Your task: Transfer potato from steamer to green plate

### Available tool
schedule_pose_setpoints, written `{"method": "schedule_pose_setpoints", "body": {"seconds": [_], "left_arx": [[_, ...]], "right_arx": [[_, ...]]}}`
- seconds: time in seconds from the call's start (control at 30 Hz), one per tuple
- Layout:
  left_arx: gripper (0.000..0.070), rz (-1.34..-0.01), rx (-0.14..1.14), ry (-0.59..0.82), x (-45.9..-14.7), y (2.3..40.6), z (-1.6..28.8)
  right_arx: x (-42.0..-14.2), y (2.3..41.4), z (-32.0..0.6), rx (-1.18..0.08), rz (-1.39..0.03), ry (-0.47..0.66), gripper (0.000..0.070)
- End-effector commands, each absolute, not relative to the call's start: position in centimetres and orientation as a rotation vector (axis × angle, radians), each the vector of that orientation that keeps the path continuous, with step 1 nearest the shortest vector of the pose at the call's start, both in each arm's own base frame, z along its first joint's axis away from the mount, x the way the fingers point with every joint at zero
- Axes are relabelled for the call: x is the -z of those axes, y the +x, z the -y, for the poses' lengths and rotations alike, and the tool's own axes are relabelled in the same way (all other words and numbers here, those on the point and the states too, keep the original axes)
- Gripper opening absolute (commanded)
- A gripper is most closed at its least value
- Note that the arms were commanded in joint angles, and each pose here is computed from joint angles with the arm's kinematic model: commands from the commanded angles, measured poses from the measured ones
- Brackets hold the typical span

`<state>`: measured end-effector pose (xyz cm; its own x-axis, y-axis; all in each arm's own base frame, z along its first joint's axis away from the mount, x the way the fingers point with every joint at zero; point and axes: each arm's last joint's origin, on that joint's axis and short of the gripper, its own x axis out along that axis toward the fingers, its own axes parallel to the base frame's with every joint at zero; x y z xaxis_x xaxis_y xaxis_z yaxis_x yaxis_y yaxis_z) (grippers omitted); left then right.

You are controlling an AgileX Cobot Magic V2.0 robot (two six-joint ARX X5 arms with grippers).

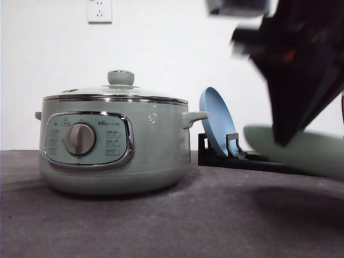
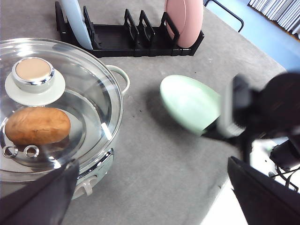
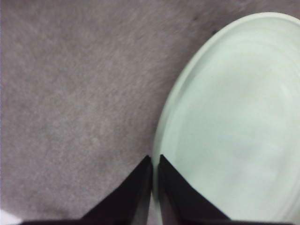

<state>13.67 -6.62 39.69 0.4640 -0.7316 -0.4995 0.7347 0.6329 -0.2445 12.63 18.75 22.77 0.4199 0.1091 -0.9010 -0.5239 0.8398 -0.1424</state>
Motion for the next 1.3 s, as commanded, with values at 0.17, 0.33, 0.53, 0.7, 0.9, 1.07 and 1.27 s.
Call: {"method": "schedule_pose_setpoints", "body": {"seconds": [0.17,0.33,0.53,0.7,0.9,1.07,1.27], "left_arx": [[0.0636,-0.580,0.919,0.016,-40.4,13.6,6.7],[0.0636,-0.580,0.919,0.016,-40.4,13.6,6.7],[0.0636,-0.580,0.919,0.016,-40.4,13.6,6.7],[0.0636,-0.580,0.919,0.016,-40.4,13.6,6.7],[0.0636,-0.582,0.919,0.017,-40.4,13.7,6.7],[0.0636,-0.590,0.919,0.016,-40.3,13.9,6.8],[0.0636,-0.600,0.918,0.015,-40.1,14.2,6.9]], "right_arx": [[-20.5,12.5,-21.3,-0.435,-1.092,-0.499,0.0002],[-19.8,12.4,-22.3,-0.458,-1.080,-0.503,0.0003],[-20.3,12.4,-22.1,-0.476,-1.079,-0.481,0.0122],[-22.0,12.5,-21.1,-0.572,-1.095,-0.392,0.0351],[-25.8,12.7,-19.0,-0.698,-1.030,-0.260,0.0501],[-29.4,13.1,-16.4,-0.791,-0.935,-0.161,0.0574],[-32.9,13.8,-12.5,-0.770,-0.800,-0.074,0.0665]]}}
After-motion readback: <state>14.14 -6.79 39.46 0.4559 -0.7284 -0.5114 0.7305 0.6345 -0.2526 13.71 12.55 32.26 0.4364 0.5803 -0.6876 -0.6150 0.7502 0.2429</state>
